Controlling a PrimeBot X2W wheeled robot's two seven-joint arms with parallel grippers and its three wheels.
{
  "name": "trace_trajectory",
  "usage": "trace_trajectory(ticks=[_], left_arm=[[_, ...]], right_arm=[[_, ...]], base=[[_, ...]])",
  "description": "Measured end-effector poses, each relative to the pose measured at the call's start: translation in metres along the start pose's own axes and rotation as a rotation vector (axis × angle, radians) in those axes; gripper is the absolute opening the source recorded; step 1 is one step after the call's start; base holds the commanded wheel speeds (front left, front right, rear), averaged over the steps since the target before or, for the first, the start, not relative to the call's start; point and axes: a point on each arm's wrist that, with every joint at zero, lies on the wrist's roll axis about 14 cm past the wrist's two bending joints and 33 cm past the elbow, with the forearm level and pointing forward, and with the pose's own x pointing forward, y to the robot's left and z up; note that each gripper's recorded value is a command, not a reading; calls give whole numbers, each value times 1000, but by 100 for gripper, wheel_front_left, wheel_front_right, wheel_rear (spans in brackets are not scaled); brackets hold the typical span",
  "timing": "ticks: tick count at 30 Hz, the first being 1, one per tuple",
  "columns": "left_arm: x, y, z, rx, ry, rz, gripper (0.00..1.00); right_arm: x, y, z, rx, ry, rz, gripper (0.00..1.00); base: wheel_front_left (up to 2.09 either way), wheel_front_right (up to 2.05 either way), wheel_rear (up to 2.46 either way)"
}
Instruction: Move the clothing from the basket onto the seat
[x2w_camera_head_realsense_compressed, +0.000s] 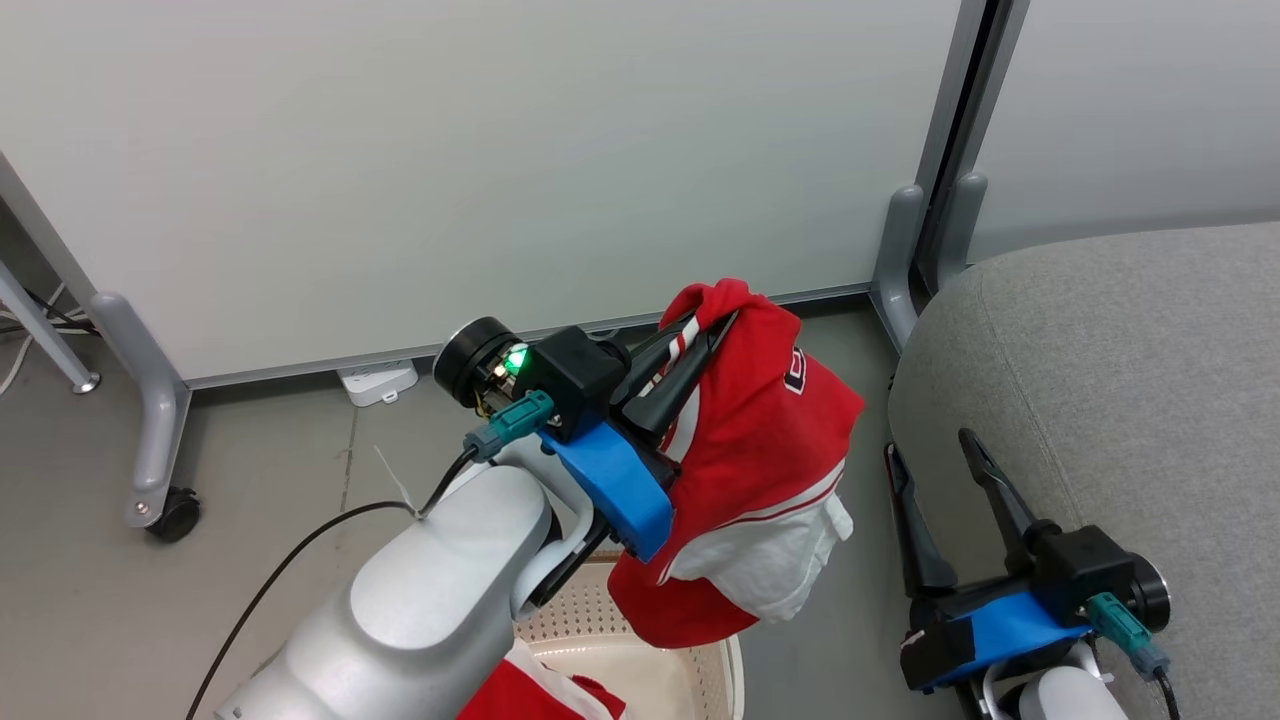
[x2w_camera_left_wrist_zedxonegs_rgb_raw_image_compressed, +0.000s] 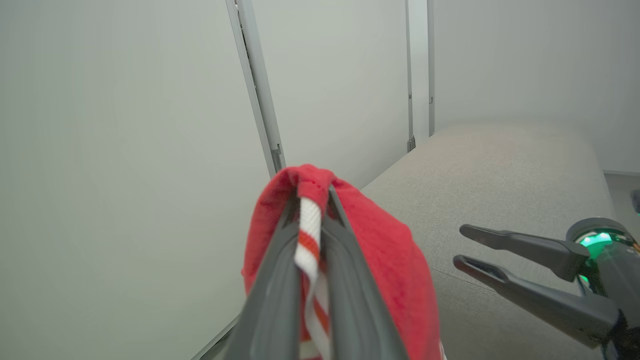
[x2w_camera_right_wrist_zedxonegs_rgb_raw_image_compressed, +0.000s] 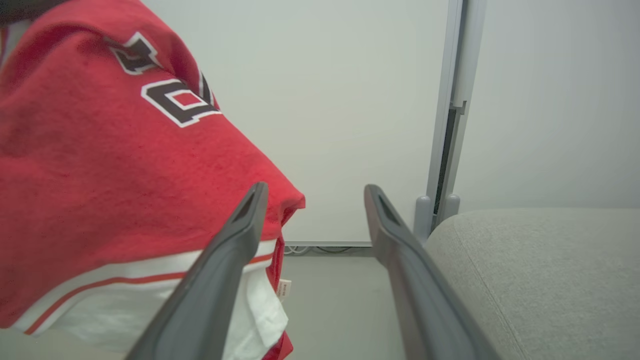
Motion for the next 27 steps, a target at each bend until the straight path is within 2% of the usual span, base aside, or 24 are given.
trace_trajectory(ticks=[18, 27], left_arm=[[-2, 9, -16, -18, 31, 20, 0], [2, 12, -23, -26, 39, 17, 0]], right_arm=[[26, 75, 35, -9, -109, 242, 100], [44, 86, 27, 29, -82, 284, 100]], base=[[0, 0, 0], [0, 0, 0]])
